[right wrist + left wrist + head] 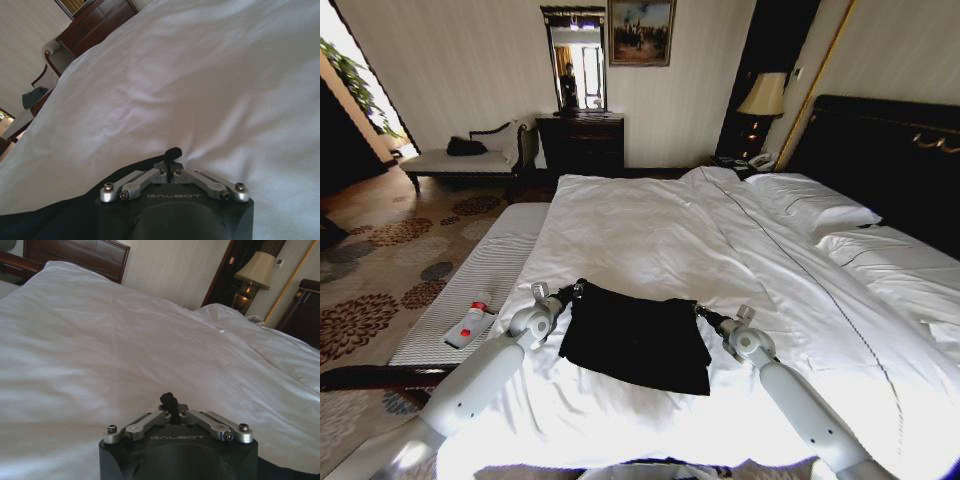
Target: Fold the clothes on the bed.
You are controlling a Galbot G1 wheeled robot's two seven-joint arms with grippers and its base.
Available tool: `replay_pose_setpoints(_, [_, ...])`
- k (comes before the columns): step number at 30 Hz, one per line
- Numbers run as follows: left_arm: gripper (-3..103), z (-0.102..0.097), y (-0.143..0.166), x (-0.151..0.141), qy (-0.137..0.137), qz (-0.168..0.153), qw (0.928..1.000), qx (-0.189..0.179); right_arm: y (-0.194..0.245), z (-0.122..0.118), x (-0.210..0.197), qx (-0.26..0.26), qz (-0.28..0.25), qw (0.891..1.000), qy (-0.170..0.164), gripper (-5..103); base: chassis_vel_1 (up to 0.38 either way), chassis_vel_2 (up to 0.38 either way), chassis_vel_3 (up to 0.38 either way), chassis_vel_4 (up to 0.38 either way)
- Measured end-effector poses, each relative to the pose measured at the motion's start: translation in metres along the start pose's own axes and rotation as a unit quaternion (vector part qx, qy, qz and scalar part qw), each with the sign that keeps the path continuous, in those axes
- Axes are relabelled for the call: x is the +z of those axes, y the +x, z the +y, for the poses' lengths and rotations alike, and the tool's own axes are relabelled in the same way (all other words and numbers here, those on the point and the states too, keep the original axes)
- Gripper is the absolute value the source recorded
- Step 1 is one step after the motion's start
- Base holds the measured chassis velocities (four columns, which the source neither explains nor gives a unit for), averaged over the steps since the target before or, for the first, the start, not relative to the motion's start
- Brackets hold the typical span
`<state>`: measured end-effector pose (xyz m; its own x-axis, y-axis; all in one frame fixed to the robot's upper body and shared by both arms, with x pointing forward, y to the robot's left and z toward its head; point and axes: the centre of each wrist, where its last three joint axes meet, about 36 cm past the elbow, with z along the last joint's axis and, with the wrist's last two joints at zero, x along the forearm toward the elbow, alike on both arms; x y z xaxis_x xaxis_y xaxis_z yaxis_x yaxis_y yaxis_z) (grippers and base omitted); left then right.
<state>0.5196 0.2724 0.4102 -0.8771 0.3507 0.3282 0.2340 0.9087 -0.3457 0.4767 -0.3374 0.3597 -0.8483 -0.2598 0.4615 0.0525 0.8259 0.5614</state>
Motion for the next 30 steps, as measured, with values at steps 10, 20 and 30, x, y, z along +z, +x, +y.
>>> replay_pose_setpoints(10, [2, 0.001, 0.012, -0.017, 0.019, -0.027, 0.9995, -0.003, 0.025, 0.017, -0.020, -0.020, -0.045, 0.999, 0.014, 1, 0.000, 0.000, 0.000, 0.000])
replay_pose_setpoints(20, [2, -0.039, 0.069, -0.098, 0.029, -0.110, 0.9923, 0.048, 0.087, 0.073, -0.087, -0.087, -0.140, 0.984, 0.071, 1, 0.000, 0.000, 0.000, 0.000])
replay_pose_setpoints(30, [2, -0.068, 0.135, -0.171, -0.003, -0.202, 0.9758, 0.083, 0.170, 0.146, -0.150, -0.153, -0.218, 0.957, 0.117, 1, 0.000, 0.000, 0.000, 0.000])
